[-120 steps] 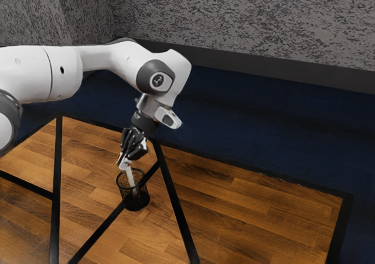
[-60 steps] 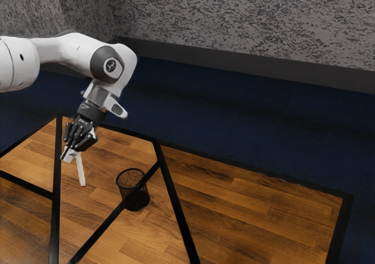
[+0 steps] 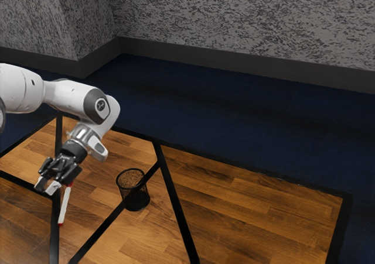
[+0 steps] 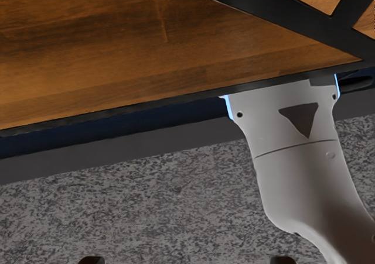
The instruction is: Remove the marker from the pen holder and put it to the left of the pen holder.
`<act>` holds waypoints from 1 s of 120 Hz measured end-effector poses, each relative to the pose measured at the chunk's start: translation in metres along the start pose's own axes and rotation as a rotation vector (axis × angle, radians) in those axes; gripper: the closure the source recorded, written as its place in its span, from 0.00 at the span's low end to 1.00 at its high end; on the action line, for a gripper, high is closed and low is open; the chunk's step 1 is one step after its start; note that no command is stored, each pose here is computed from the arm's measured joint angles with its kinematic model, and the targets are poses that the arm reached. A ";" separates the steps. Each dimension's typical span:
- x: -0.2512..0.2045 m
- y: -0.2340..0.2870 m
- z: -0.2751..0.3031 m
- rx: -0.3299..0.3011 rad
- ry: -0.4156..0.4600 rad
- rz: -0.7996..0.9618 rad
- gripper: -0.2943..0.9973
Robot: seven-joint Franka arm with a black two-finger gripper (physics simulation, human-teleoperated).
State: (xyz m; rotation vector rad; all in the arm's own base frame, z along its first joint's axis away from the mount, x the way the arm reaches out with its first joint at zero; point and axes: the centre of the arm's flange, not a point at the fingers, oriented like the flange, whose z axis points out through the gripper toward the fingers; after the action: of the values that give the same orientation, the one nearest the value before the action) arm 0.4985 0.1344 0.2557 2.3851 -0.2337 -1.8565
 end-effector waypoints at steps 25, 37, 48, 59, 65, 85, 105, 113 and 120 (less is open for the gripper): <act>-0.052 0.017 -0.046 0.062 0.196 -0.038 0.33; -0.098 0.045 -0.071 0.120 0.363 -0.044 0.29; -0.139 0.091 -0.099 0.229 0.556 -0.008 0.27; -0.173 0.140 -0.120 0.341 0.721 0.037 0.26; -0.191 0.167 -0.126 0.397 0.794 0.061 0.25; -0.222 0.236 -0.137 0.539 0.951 0.136 0.24; -0.229 0.248 -0.143 0.578 1.018 0.163 0.23; -0.233 0.252 -0.145 0.590 1.037 0.168 0.23; -0.240 0.259 -0.149 0.604 1.061 0.178 0.23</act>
State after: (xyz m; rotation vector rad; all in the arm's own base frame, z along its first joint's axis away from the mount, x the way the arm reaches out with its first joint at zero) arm 0.5711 -0.0756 0.5673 3.1787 -0.9125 -0.2717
